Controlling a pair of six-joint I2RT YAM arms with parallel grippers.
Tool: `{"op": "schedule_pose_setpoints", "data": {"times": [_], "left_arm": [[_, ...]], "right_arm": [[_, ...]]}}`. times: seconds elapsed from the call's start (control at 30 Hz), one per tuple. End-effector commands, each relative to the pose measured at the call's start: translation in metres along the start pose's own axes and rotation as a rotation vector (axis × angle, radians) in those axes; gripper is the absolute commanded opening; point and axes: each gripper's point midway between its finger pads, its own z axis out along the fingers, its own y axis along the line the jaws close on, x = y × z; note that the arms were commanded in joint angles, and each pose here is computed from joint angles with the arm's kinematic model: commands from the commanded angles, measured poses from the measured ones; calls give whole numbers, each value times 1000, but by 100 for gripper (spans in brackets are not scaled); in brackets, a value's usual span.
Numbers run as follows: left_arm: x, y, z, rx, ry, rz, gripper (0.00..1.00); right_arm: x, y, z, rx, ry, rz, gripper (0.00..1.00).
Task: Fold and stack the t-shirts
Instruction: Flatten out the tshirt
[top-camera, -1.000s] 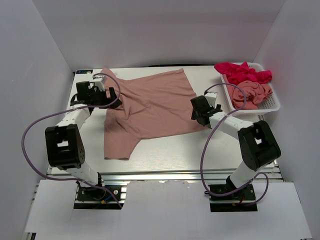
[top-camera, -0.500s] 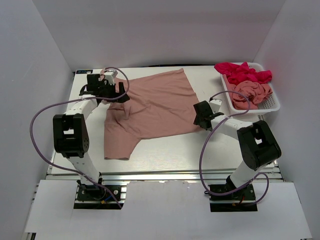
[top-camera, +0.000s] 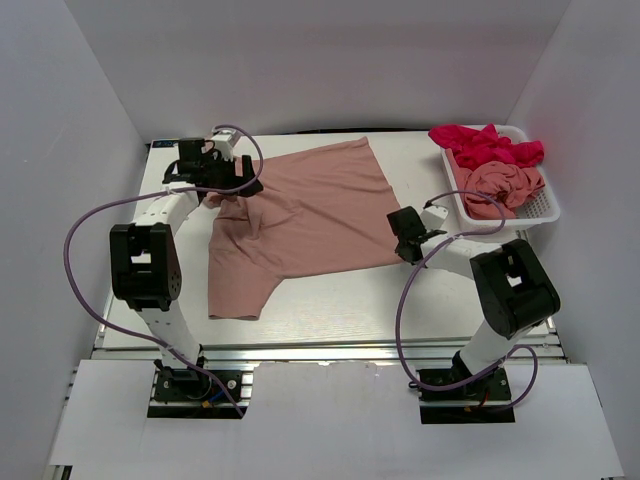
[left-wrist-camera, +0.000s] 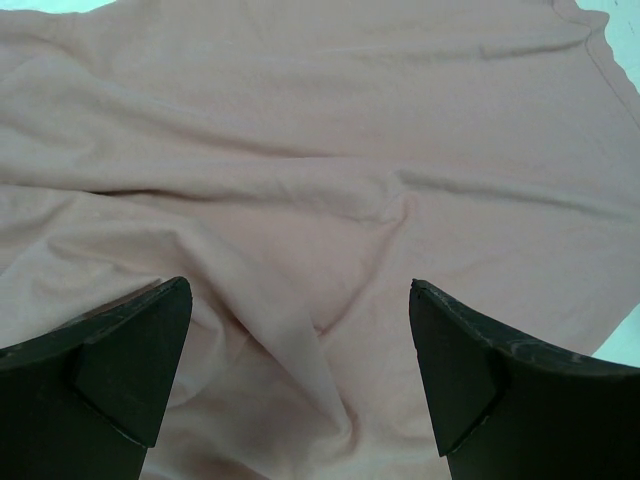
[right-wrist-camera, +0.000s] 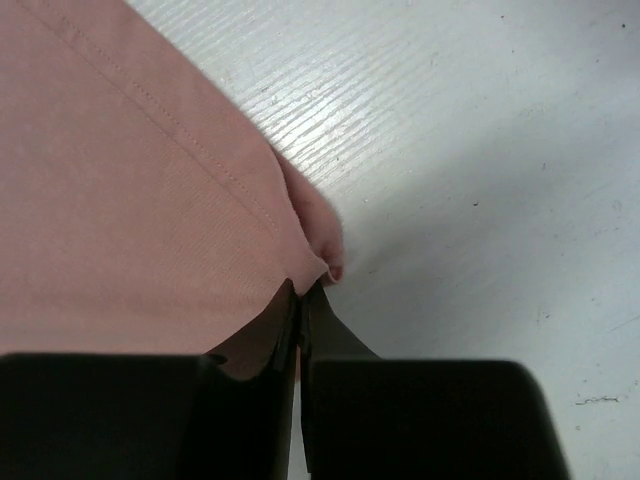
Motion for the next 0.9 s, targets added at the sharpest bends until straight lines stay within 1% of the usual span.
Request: {"op": "schedule_pose_setpoints", "data": {"times": [0.0, 0.13, 0.27, 0.33, 0.37, 0.43, 0.5, 0.63, 0.87], "left_arm": [[-23, -2, -8, -10, -44, 40, 98], [-26, 2, -12, -41, -45, 65, 98], [-27, 6, -15, -70, -36, 81, 98], [-31, 7, -18, -82, -45, 89, 98], [-33, 8, -19, -88, -54, 85, 98], [-39, 8, -21, -95, -68, 88, 98], [-43, 10, -22, -105, -80, 80, 98], [-50, 8, -23, -91, -90, 69, 98], [-59, 15, -28, -135, -96, 86, 98]], "right_arm": [[2, -6, 3, 23, -17, 50, 0], [0, -5, 0, 5, -27, 63, 0], [4, -18, -9, 31, -35, 70, 0], [-2, -27, -19, 58, -69, 83, 0], [2, -34, -25, 80, -68, 63, 0], [-4, -47, -36, 116, -114, 79, 0], [-4, -66, -45, 171, -142, 66, 0], [-18, -78, -62, 154, -206, 107, 0], [-24, -90, -65, 216, -242, 98, 0]]}}
